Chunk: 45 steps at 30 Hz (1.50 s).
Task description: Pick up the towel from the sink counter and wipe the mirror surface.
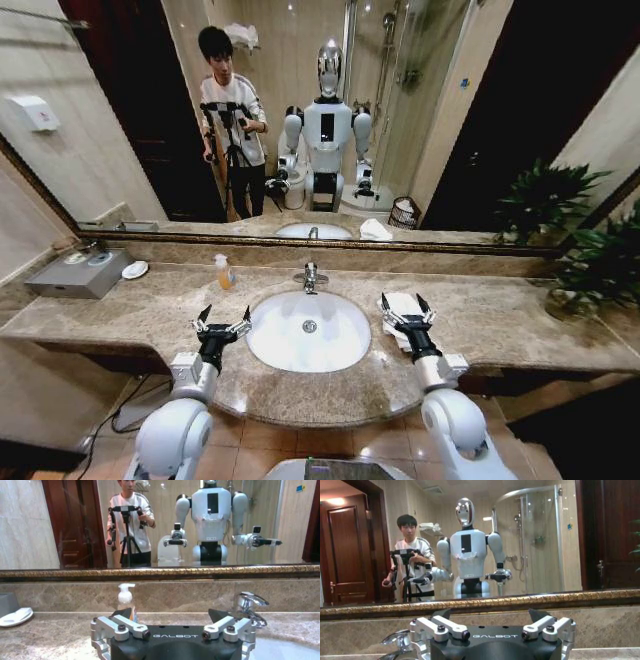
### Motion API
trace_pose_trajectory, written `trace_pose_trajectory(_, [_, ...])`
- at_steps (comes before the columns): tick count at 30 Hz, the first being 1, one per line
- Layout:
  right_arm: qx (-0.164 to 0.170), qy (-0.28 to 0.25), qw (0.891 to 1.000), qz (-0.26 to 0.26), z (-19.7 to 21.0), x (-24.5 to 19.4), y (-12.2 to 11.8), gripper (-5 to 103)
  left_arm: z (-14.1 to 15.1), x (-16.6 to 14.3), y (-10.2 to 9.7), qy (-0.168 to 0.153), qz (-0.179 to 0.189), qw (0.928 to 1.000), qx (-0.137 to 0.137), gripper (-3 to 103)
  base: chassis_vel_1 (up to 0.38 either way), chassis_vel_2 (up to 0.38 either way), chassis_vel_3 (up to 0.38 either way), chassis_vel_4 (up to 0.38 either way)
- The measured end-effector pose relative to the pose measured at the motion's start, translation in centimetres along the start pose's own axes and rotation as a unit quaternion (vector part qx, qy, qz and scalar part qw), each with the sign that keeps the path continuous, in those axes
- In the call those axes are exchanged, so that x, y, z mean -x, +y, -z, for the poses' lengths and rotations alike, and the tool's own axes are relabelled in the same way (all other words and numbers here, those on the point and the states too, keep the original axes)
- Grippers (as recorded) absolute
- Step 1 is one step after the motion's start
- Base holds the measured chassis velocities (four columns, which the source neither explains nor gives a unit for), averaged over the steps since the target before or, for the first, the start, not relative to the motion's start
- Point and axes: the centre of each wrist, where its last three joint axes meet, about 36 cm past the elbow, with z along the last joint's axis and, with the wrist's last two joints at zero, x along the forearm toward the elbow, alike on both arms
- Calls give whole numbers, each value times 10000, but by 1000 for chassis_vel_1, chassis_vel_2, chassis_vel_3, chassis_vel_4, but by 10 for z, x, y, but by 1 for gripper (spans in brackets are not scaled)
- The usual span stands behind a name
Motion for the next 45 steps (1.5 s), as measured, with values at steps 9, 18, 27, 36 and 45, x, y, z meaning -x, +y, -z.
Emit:
trace_pose_trajectory(9, [6, 80, 9998, -166, -1, 2, 3, 100, 0, 0, 0, 0, 0, 10000, 0, 100, 0, 0, 0, 0])
trace_pose_trajectory(18, [4, 93, 9998, -169, -1, 2, 3, 100, 0, 0, 0, 0, 0, 10000, 0, 100, 0, 0, 0, 0])
trace_pose_trajectory(27, [6, 100, 9998, -170, -1, 3, 3, 100, 0, 0, 0, 0, 0, 10000, 0, 100, 0, 0, 0, 0])
trace_pose_trajectory(36, [9, 106, 9998, -169, -1, 3, 3, 100, 0, 0, 0, 0, 0, 10000, 0, 100, 83, -77, -84, 83])
trace_pose_trajectory(45, [11, 107, 9998, -169, -1, 3, 3, 100, 0, 0, 0, 0, 0, 10000, 0, 100, 180, -175, -175, 191])
